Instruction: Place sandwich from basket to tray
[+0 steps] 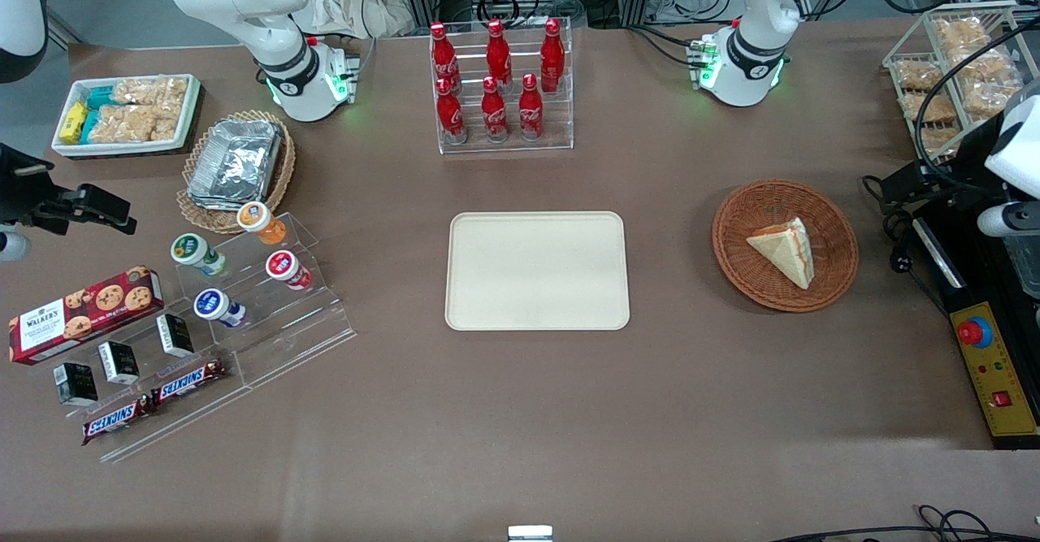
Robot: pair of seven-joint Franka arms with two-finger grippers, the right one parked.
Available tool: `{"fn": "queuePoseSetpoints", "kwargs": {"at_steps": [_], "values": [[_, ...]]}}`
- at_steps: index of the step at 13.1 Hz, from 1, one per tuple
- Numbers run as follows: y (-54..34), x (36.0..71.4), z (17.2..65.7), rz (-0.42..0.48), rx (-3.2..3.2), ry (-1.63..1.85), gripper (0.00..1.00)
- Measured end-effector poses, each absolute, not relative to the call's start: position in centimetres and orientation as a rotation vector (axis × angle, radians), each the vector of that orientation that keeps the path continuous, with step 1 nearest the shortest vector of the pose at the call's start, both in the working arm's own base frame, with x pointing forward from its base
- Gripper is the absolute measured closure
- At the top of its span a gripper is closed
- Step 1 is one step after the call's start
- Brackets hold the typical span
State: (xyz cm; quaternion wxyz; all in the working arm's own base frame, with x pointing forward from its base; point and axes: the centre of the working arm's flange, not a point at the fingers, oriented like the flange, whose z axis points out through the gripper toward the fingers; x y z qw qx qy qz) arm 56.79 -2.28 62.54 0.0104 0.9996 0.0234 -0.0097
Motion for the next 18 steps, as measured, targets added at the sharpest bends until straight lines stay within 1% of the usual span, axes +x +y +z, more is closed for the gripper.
{"fn": "queuePoseSetpoints", "kwargs": {"at_steps": [4, 6, 12, 13, 15, 16, 18], "values": [[-2.3, 56.8, 62.5, -0.031, 3.12, 0.073, 0.0], [-2.3, 56.8, 62.3, -0.046, 3.12, 0.079, 0.0], [-1.9, 56.3, 60.8, -0.11, 3.091, 0.493, 0.0], [-1.9, 56.1, 60.2, -0.1, 3.079, 0.562, 0.0], [-1.7, 55.0, 58.2, -0.041, 3.039, 0.708, 0.0], [-1.6, 54.0, 56.7, -0.013, 3.013, 0.783, 0.0], [-1.5, 51.7, 53.1, 0.009, 2.964, 0.922, 0.0]]}}
